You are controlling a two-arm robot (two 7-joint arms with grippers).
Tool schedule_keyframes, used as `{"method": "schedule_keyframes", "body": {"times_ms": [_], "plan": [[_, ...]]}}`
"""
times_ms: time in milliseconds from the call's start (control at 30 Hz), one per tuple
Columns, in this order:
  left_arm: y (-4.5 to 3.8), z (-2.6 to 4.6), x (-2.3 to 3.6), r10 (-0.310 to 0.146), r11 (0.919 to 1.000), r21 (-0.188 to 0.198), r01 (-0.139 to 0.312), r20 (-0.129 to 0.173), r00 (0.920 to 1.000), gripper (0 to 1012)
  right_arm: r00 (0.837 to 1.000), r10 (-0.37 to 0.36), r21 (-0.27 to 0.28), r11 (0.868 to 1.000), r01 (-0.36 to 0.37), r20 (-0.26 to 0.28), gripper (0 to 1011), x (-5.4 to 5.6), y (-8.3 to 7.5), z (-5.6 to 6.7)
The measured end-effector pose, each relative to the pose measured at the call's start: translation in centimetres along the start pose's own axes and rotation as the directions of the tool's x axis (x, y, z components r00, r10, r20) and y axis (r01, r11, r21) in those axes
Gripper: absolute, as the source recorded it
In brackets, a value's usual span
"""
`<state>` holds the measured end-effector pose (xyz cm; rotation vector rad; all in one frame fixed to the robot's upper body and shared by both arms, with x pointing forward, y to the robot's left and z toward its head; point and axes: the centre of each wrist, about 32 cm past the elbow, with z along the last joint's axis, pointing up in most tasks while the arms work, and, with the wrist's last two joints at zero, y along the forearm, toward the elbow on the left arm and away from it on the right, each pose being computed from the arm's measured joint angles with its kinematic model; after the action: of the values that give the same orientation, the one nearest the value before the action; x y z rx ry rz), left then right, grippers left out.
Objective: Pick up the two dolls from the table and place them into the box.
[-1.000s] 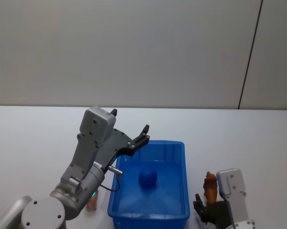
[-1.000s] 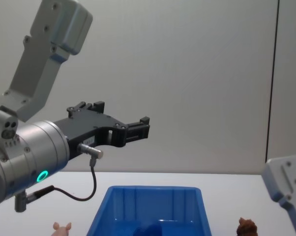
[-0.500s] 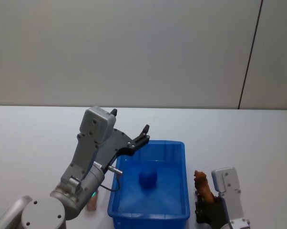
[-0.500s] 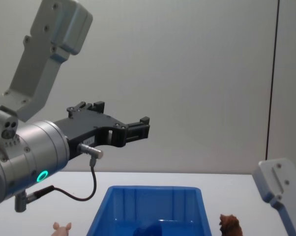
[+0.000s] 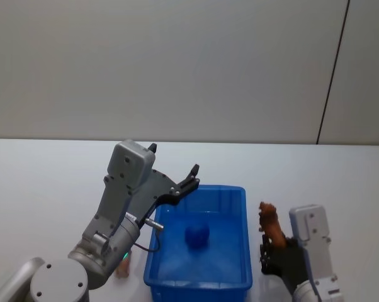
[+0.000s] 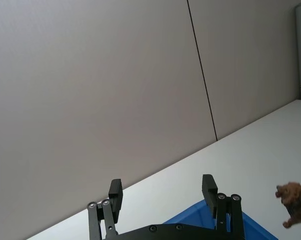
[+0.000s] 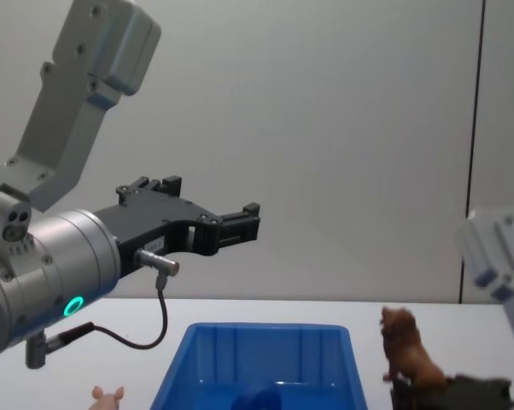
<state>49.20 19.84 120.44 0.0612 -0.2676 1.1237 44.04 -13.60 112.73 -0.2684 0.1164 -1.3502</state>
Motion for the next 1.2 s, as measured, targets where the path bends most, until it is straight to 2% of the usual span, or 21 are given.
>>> {"method": "schedule_keyframes", "body": {"times_ms": [200, 333, 600, 867, 1000, 1100, 1167, 1200], "plan": [[0.00, 0.00, 0.00, 0.000, 1.0000, 0.000, 0.000, 0.000, 1.0000, 1001, 1.000, 0.010, 0.079, 0.997, -0.010, 0.006, 279, 0.3, -0.6, 1.4], [0.00, 0.00, 0.00, 0.000, 1.0000, 0.000, 0.000, 0.000, 1.0000, 1001, 0.999, 0.040, 0.127, 0.991, -0.042, 0.016, 279, 0.5, -0.9, 2.2], [0.00, 0.00, 0.00, 0.000, 1.0000, 0.000, 0.000, 0.000, 1.0000, 1001, 0.993, 0.111, 0.162, 0.980, -0.116, 0.042, 279, 0.5, -0.6, 3.2], [0.00, 0.00, 0.00, 0.000, 1.0000, 0.000, 0.000, 0.000, 1.0000, 1001, 0.981, 0.182, 0.131, 0.973, -0.190, 0.071, 281, -0.2, 0.4, 3.4], [0.00, 0.00, 0.00, 0.000, 1.0000, 0.000, 0.000, 0.000, 1.0000, 1001, 0.973, 0.218, 0.102, 0.969, -0.225, 0.083, 363, -0.8, 1.1, 3.4], [0.00, 0.00, 0.00, 0.000, 1.0000, 0.000, 0.000, 0.000, 1.0000, 1001, 0.967, 0.238, 0.081, 0.966, -0.245, 0.087, 490, -1.2, 1.5, 3.4], [0.00, 0.00, 0.00, 0.000, 1.0000, 0.000, 0.000, 0.000, 1.0000, 1001, 0.965, 0.247, 0.069, 0.965, -0.253, 0.089, 529, -1.4, 1.7, 3.3], [0.00, 0.00, 0.00, 0.000, 1.0000, 0.000, 0.000, 0.000, 1.0000, 1001, 0.963, 0.254, 0.061, 0.964, -0.260, 0.090, 588, -1.6, 1.8, 3.3]]}}
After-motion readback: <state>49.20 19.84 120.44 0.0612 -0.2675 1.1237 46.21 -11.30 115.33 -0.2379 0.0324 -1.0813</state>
